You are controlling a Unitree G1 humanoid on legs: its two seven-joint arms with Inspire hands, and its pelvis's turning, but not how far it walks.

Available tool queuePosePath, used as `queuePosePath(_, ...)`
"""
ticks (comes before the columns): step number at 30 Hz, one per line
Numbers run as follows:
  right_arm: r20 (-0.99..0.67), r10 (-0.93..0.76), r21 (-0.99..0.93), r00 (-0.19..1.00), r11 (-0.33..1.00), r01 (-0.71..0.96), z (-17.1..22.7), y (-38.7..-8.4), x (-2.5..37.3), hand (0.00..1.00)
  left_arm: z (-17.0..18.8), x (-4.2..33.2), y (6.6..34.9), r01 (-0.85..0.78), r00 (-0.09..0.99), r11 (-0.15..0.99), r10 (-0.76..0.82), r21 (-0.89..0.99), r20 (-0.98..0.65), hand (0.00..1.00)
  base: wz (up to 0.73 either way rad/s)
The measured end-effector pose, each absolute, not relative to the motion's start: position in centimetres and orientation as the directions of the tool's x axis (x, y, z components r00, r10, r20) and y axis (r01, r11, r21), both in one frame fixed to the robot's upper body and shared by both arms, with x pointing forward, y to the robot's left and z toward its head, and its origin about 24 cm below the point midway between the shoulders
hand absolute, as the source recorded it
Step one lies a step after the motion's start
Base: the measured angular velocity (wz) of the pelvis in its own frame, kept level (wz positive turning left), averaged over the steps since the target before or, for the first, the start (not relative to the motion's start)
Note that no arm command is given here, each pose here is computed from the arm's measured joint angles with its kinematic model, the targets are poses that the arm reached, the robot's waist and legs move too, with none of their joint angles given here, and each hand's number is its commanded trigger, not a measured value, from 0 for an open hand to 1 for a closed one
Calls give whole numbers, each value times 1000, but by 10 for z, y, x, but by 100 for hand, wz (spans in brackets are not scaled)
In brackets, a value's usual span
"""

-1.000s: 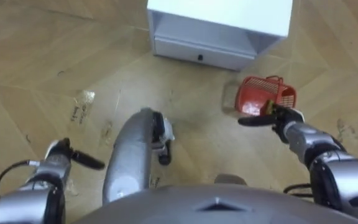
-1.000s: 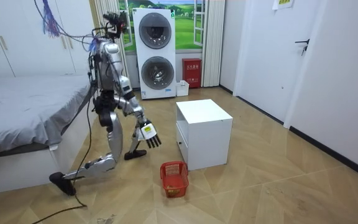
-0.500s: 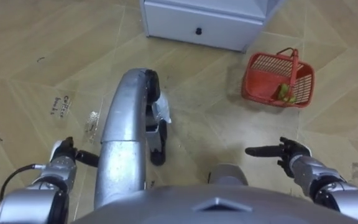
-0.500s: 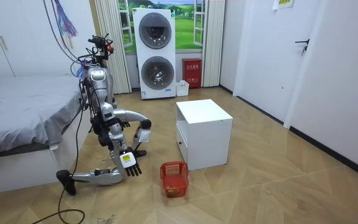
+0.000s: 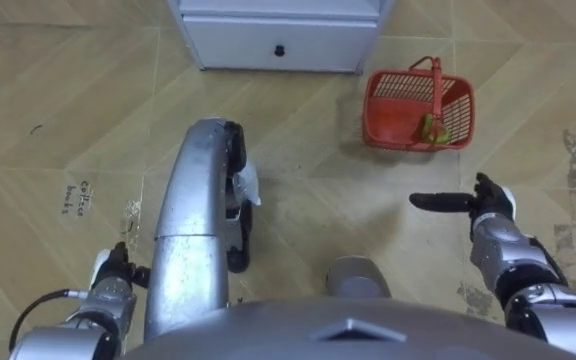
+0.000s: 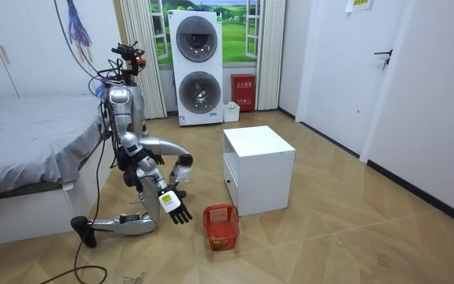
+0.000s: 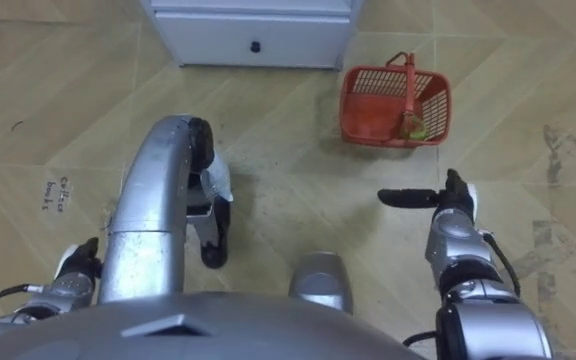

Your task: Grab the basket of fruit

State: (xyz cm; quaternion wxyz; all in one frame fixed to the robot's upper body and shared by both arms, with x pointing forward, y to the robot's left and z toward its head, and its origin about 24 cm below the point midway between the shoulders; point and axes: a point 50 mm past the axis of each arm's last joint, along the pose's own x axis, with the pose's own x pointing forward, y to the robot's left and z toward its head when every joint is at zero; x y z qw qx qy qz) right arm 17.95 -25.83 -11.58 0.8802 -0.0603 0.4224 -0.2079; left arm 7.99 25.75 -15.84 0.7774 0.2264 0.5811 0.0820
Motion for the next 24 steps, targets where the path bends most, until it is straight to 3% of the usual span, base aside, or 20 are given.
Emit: queuePosePath(24,-576,-478,-247,663,875,416,-79,-271,233,0,-157,61,270,200,292,860,405,469,-867,0,3)
